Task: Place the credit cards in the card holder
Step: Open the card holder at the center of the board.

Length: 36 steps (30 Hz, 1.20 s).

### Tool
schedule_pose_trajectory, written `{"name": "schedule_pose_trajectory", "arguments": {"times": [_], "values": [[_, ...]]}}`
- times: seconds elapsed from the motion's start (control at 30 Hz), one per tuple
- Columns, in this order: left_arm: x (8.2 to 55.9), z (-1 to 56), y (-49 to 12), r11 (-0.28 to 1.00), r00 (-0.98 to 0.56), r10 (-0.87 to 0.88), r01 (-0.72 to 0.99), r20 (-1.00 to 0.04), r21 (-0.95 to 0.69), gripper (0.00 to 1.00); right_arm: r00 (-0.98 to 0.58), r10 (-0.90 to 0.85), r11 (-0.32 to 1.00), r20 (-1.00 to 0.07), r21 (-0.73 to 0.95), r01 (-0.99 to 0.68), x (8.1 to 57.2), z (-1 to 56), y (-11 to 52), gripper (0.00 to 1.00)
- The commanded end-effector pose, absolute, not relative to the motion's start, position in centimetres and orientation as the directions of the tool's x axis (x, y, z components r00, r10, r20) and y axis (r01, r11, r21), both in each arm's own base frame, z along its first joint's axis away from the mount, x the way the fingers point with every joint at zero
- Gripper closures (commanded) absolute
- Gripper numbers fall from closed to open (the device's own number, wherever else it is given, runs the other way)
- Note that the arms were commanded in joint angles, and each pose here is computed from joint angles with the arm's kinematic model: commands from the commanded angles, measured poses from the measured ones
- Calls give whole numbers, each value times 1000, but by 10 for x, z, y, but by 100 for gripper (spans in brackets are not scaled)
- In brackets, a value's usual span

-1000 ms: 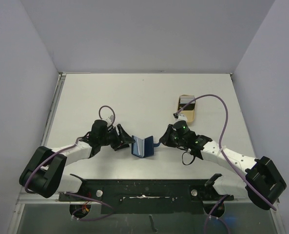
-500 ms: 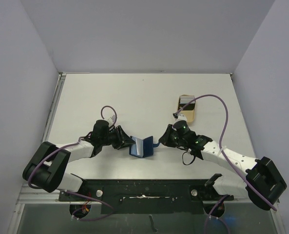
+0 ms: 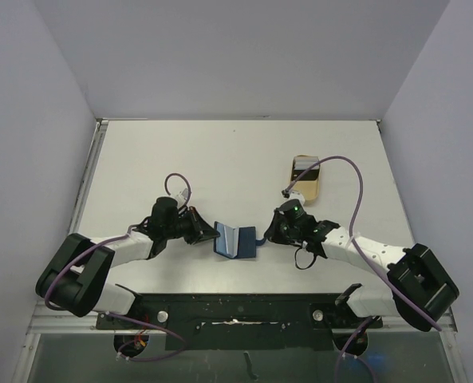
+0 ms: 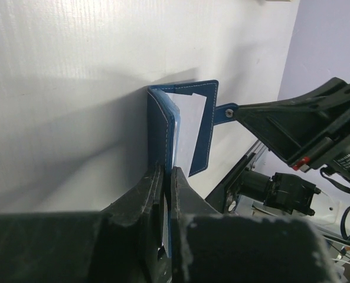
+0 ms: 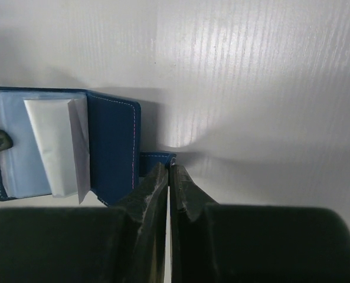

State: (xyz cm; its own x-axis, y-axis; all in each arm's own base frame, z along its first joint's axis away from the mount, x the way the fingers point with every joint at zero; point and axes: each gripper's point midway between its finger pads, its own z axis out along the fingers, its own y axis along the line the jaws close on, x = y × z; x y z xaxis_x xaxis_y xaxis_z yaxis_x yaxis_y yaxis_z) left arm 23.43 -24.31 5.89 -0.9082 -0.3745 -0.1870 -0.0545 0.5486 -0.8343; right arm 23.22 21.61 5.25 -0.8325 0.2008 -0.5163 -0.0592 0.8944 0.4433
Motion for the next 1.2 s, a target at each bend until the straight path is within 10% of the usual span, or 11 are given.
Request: {"name": "schedule_pose_trajectory", "arguments": {"times": [0.0, 0.23, 0.57, 1.17], "values": [[241, 95, -255, 456, -892, -376, 57, -250, -888, 100, -819, 199, 907, -538, 418, -54, 241, 56, 213, 96], [249, 83, -246, 553, -883, -371, 37, -286, -833, 100, -797, 185, 891, -575, 441, -112, 243, 108, 231, 69], [247, 90, -248, 554, -882, -370, 42, -292, -831, 100, -764, 158, 802, -626, 532, -270, 238, 161, 287, 65], [241, 92, -254, 500, -889, -378, 40, -259, -865, 88, -857, 50, 855, -513, 465, -229, 234, 62, 300, 66]]}}
